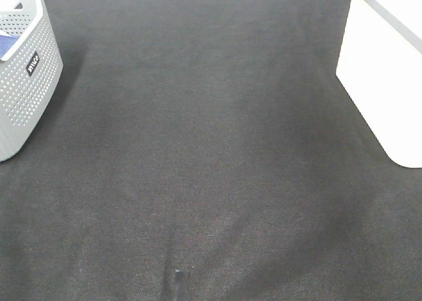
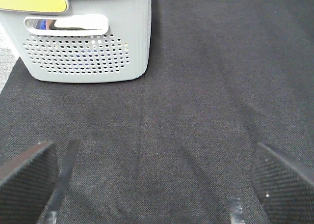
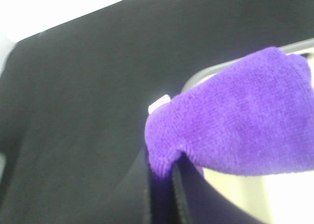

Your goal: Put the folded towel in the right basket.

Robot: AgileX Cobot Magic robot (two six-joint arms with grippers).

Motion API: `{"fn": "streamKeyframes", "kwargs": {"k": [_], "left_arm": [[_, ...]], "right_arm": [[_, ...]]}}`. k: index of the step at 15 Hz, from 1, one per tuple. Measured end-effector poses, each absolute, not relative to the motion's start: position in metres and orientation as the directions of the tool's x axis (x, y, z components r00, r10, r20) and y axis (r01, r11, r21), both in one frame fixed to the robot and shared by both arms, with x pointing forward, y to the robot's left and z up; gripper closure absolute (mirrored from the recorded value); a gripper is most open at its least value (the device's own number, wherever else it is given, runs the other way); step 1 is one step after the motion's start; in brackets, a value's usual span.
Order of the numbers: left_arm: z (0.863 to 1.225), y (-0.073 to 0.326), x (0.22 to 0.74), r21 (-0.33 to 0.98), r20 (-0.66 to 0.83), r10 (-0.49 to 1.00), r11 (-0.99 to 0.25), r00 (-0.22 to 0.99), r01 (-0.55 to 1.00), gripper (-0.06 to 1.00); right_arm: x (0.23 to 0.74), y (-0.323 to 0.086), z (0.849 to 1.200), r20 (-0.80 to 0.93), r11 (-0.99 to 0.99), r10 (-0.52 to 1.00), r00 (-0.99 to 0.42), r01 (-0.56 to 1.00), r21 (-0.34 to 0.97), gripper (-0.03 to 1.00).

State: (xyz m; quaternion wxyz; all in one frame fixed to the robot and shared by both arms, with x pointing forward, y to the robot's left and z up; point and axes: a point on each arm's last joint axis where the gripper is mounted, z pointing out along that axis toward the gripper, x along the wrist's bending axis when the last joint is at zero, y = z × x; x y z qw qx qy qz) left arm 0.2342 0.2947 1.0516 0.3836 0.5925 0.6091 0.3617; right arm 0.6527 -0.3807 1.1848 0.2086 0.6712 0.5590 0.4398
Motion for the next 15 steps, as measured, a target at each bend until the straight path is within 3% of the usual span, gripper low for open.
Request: {"fn": "streamKeyframes", "kwargs": {"k": [4,5,6,7,9,13,15], "left_arm": [[1.052,0.295,0.234,0.895,-0.039,0.999,0.036,-0.004,0.444,-0.05],[1.052,0.295,0.234,0.895,-0.039,0.999,0.036,-0.004,0.444,-0.05],[1.052,0.295,0.234,0.895,-0.039,0.999,0.036,-0.004,0.444,-0.05],[1.052,0.295,0.234,0.895,-0.039,0.999,0.036,-0.004,0.444,-0.05],[1.052,0.295,0.234,0.895,-0.039,0.999,0.036,-0.004,0.444,-0.05],[1.052,0.295,0.234,0.895,-0.039,0.999,0.036,-0.004,0.444,-0.05],[1.052,0.295,0.234,0.895,-0.039,0.999,0.036,-0.004,0.444,-0.05]], "right_arm": [[0.682,-0.417,1.122,0.337,-0.314,0.937,0.095,0.655,0.687,0.88],[0.69,-0.423,1.101,0.3,-0.298,0.947,0.119,0.679,0.671,0.76],[0.693,-0.426,1.095,0.281,-0.288,0.951,0.126,0.688,0.666,0.54],[0.696,-0.432,1.083,0.22,-0.252,0.966,0.139,0.711,0.657,0.21],[0.697,-0.436,1.079,0.172,-0.224,0.974,0.145,0.714,0.664,0.03],[0.694,-0.435,1.08,0.126,-0.16,0.987,0.101,0.739,0.655,-0.02],[0.683,-0.412,1.104,0.129,-0.127,0.99,0.055,0.748,0.651,-0.02]]}}
